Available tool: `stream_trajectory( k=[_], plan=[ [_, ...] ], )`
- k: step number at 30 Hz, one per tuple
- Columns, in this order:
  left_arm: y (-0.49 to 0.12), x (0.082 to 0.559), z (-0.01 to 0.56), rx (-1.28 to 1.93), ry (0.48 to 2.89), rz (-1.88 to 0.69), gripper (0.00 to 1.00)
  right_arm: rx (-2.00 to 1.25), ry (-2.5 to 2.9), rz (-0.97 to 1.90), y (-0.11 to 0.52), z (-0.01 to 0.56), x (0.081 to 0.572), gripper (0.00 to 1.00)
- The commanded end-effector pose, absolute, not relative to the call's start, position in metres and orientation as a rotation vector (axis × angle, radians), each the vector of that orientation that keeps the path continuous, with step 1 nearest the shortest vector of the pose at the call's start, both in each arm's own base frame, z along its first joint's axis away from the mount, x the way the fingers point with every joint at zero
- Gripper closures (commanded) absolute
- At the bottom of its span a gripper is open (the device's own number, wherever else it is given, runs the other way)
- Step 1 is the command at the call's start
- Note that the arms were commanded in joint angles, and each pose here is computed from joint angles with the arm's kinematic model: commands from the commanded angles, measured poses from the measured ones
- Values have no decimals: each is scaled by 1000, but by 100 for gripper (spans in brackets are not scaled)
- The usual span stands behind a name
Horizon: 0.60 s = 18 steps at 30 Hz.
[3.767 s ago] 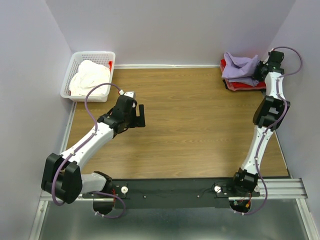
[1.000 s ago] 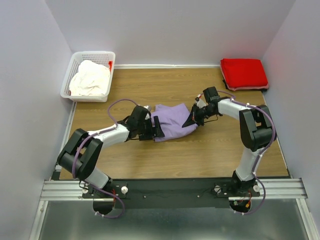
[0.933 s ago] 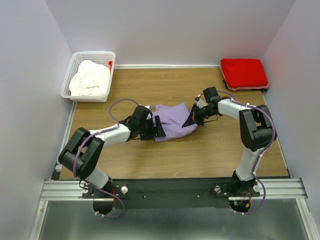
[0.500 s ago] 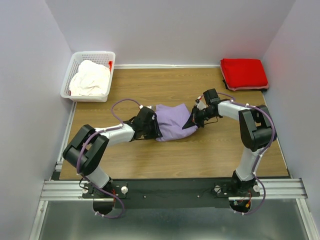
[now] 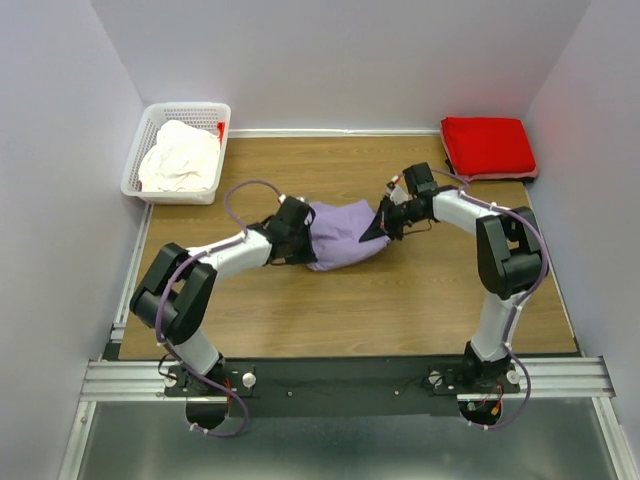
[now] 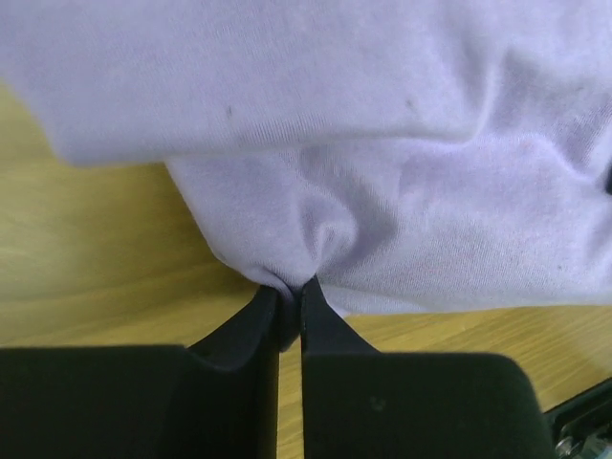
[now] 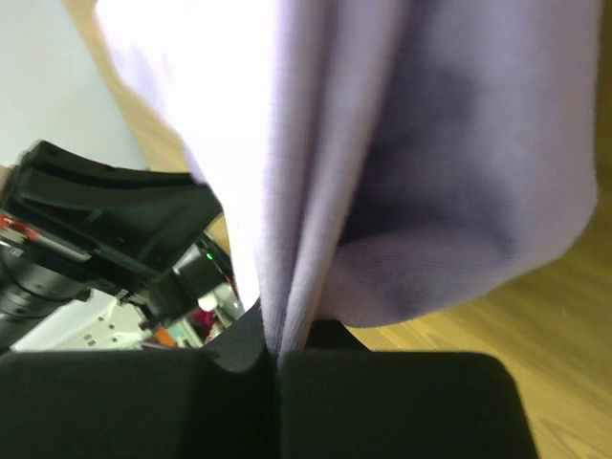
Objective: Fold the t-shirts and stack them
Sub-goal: Fold the tshirt
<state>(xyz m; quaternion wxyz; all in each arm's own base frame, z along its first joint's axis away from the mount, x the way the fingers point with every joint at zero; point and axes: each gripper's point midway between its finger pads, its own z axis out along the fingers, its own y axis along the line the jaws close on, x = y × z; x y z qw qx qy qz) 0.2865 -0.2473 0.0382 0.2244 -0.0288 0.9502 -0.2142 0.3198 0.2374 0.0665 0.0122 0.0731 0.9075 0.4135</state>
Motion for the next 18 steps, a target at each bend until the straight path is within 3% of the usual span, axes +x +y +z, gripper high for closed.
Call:
stream_trajectory(
  k=[1,3,7,11,14,18],
  plan=[
    [-216,344,78,-64,2526,-419,100,150,2659,1308,253,107,382,100],
    [-201,373,100,-56,2485,-362,100,163,2622,1344,259,121,404,100],
    [-188,427,204,-65,2283,-325,100,32,2400,1360,272,201,452,100],
    [-184,432,259,-46,2161,-343,100,-52,2326,1320,270,223,458,100],
    [-182,419,256,-37,2153,-368,100,-92,2333,1291,265,215,449,99],
    [-180,390,208,-51,2229,-414,100,-93,2467,1272,256,158,415,100]
  ],
)
